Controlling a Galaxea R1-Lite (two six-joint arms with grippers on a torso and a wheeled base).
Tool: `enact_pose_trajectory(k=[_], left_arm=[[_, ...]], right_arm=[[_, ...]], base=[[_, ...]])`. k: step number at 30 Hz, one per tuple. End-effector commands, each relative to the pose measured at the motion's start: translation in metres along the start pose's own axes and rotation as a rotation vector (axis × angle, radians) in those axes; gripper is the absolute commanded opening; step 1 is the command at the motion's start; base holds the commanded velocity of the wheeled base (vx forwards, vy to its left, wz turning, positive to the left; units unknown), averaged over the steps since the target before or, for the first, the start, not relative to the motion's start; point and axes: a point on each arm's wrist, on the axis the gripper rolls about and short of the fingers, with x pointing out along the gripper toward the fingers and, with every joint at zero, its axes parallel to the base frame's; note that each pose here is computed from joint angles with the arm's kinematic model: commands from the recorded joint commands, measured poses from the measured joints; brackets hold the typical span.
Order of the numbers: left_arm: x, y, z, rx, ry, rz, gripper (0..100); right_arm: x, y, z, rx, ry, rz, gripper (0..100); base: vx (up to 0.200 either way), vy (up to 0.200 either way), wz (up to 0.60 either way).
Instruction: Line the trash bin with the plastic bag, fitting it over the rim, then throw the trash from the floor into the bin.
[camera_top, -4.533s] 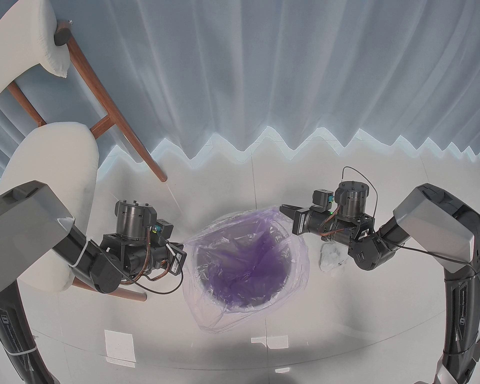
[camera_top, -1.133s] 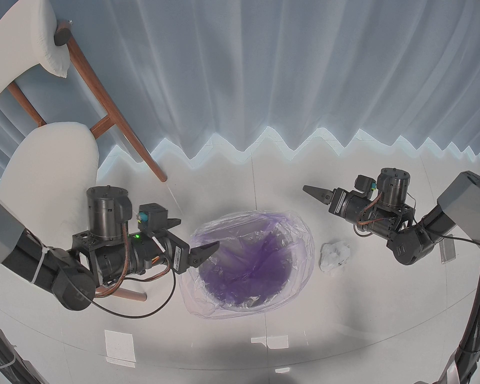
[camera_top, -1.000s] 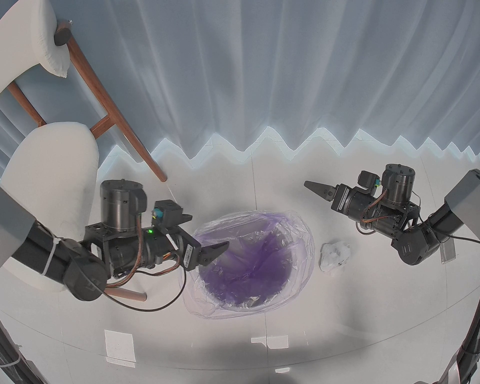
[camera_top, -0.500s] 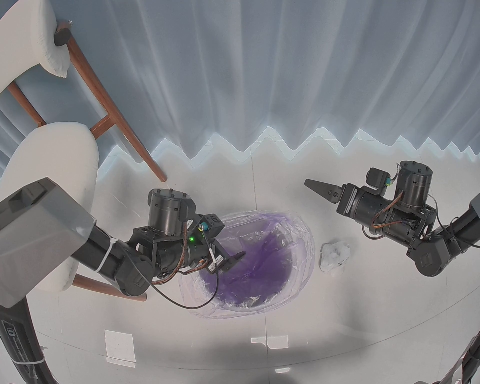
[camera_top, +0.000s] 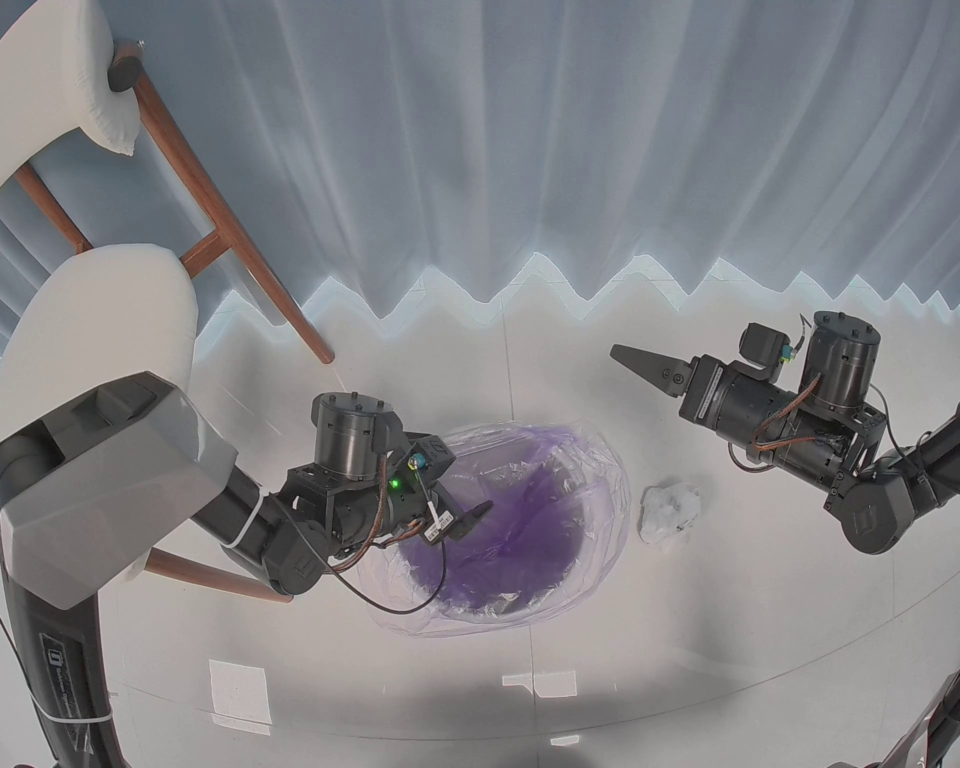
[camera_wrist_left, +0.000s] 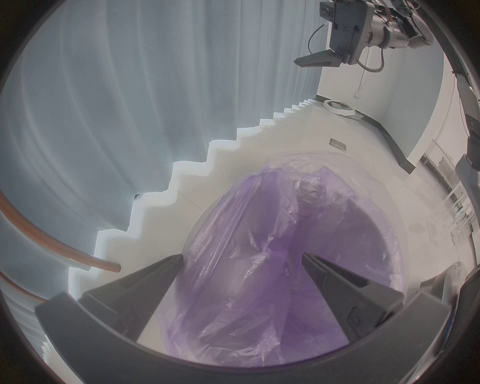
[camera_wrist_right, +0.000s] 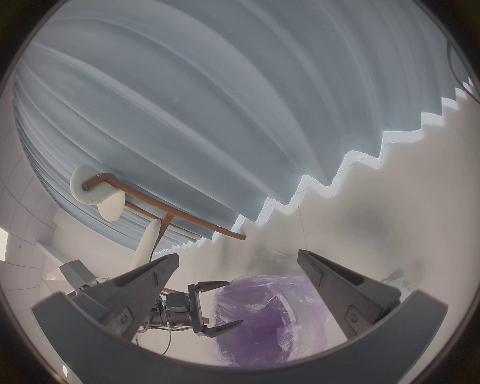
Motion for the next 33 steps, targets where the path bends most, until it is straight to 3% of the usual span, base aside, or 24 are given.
enact_pose_trajectory(k=[1,10,20,33], left_arm=[[0.005,0.000,-0.007,0.004,0.015,0.001,0],[0.006,0.003,-0.006,0.023,-0.015,0.024,0],[-0.001,0.016,0.020,0.030,-0.083,0.068,0],[0.001,0.032,0.018,0.015,-0.086,0.112,0]], right_arm=[[-0.002,0.002,0.002,-0.001,-0.004,0.004,100],[-0.005,0.005,0.004,-0.004,-0.012,0.009,100],[-0.011,0.006,0.003,-0.003,-0.009,0.008,100],[-0.018,0.008,0.000,0.000,0.000,0.006,100]], base=[[0.000,0.000,0.00],[0.000,0.000,0.00],[0.000,0.000,0.00],[0.000,0.000,0.00]])
